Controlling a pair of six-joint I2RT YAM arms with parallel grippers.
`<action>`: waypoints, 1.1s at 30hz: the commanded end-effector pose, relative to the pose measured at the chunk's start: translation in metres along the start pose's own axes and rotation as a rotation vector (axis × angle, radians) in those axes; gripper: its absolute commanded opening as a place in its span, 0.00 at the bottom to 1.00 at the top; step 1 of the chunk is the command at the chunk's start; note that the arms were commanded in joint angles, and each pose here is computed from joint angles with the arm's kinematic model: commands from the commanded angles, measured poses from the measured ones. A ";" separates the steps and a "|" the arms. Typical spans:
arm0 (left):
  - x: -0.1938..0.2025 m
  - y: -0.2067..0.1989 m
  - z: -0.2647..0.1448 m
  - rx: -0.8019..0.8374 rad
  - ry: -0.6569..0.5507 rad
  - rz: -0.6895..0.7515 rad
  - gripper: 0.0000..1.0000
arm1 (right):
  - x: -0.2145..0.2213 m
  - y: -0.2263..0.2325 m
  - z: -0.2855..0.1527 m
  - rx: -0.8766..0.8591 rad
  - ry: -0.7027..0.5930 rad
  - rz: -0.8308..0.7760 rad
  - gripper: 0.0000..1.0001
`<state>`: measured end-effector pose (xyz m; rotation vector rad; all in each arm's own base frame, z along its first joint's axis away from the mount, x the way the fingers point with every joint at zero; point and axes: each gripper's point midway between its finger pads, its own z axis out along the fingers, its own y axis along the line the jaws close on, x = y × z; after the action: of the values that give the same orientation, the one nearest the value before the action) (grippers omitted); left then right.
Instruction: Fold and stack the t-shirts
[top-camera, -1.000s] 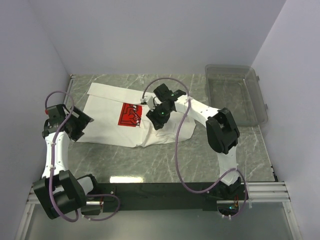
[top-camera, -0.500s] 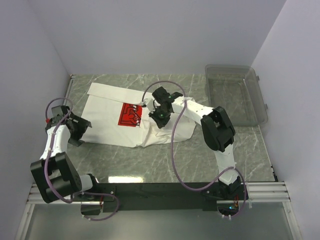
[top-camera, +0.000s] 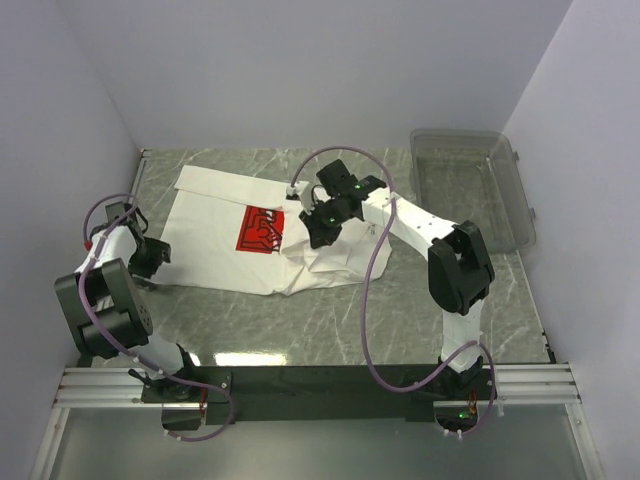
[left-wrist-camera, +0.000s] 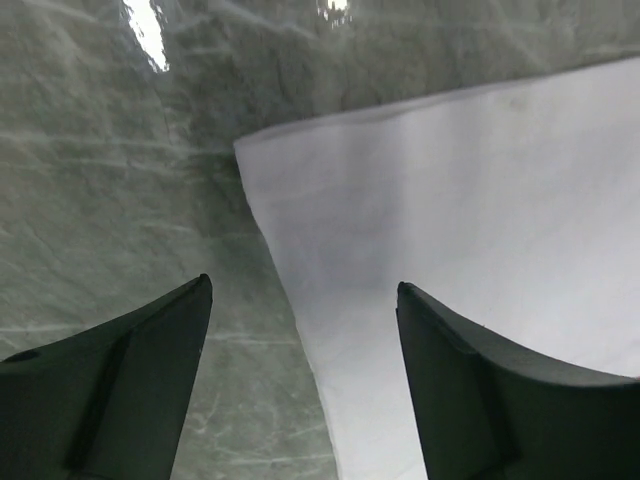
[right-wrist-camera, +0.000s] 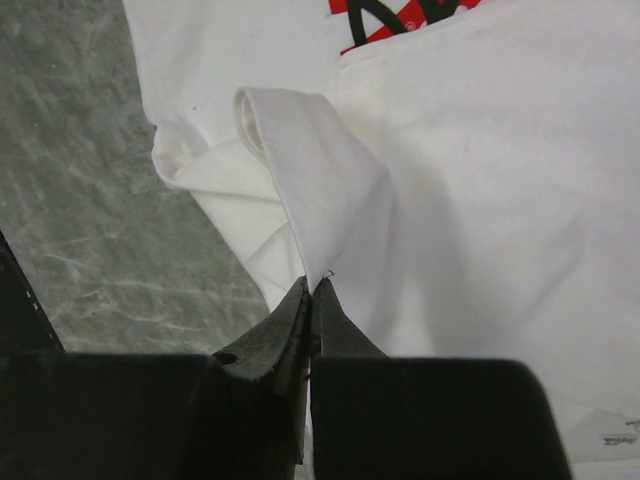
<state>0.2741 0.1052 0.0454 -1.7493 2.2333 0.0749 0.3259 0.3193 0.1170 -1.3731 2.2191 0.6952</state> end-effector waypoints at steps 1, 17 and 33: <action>-0.020 0.000 -0.002 -0.038 -0.067 -0.030 0.79 | -0.008 0.007 -0.007 -0.041 -0.052 0.006 0.00; -0.020 0.007 0.044 -0.116 -0.023 -0.029 0.07 | -0.016 0.002 -0.026 -0.074 -0.078 0.026 0.00; -0.054 -0.048 -0.033 0.158 -0.114 -0.059 0.01 | 0.003 -0.004 -0.135 -0.149 -0.174 -0.161 0.00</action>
<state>0.3025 0.1311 0.0707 -1.7254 2.1241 0.0683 0.3206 0.2401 0.1759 -1.4525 2.0691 0.9162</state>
